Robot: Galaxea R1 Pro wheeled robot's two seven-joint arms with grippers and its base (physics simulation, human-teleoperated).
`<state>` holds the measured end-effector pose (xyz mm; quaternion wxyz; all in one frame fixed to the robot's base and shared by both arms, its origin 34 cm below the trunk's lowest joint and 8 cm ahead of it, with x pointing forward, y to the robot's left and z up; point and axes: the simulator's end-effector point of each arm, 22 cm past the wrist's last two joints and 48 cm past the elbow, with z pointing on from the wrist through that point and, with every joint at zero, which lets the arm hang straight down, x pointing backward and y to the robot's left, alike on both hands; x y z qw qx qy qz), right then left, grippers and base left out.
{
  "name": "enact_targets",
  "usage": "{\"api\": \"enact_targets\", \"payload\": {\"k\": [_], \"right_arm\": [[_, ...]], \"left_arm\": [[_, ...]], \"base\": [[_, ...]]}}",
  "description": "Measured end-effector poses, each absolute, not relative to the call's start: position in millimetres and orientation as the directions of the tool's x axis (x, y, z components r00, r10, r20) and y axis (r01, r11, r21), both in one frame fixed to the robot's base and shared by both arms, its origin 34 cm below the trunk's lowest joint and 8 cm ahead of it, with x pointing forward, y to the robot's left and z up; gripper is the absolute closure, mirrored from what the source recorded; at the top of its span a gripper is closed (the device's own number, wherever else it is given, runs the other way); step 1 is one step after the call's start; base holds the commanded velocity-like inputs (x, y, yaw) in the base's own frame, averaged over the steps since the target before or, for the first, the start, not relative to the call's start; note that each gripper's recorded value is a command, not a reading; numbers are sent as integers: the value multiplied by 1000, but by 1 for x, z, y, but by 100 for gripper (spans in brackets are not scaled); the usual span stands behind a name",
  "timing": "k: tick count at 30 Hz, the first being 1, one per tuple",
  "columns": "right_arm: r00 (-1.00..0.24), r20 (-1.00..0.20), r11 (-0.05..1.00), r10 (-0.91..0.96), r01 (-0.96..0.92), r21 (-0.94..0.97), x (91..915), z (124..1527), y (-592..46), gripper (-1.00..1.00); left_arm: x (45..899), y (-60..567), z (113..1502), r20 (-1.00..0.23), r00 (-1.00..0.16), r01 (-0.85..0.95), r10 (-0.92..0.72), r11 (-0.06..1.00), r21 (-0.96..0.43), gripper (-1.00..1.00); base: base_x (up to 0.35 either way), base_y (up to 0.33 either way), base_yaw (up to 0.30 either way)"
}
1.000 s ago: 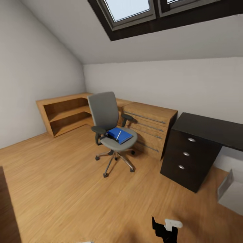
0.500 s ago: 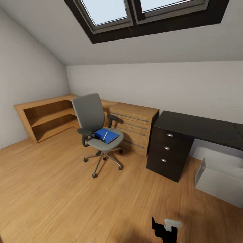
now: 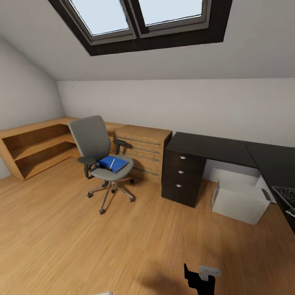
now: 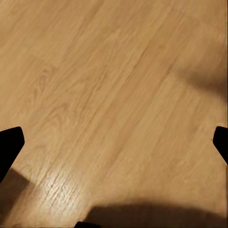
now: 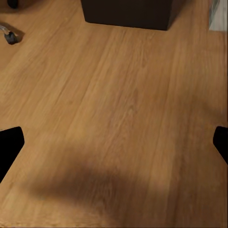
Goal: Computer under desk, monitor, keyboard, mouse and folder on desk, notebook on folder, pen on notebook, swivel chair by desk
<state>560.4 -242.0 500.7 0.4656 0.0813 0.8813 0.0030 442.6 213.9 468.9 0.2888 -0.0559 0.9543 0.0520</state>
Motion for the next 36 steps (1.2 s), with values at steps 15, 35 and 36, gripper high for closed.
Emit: {"api": "enact_targets", "payload": {"k": [15,35,36], "right_arm": [[-554,-820,987,146,140,81,563,528,-242,-100],[-555,-819,987,145,138,81,565,564,-241,-100],[-554,-819,987,145,138,81,565,565,-241,-100]], "left_arm": [[379,236,445,-360,-925,-175,-123,978,116,-100],[410,258,479,-405,-896,-248,-182,962,116,-100],[412,258,482,-412,-893,-249,-182,962,115,-100]], "base": [[-337,0,-270],[-319,-40,-272],[-79,-41,-290]]}}
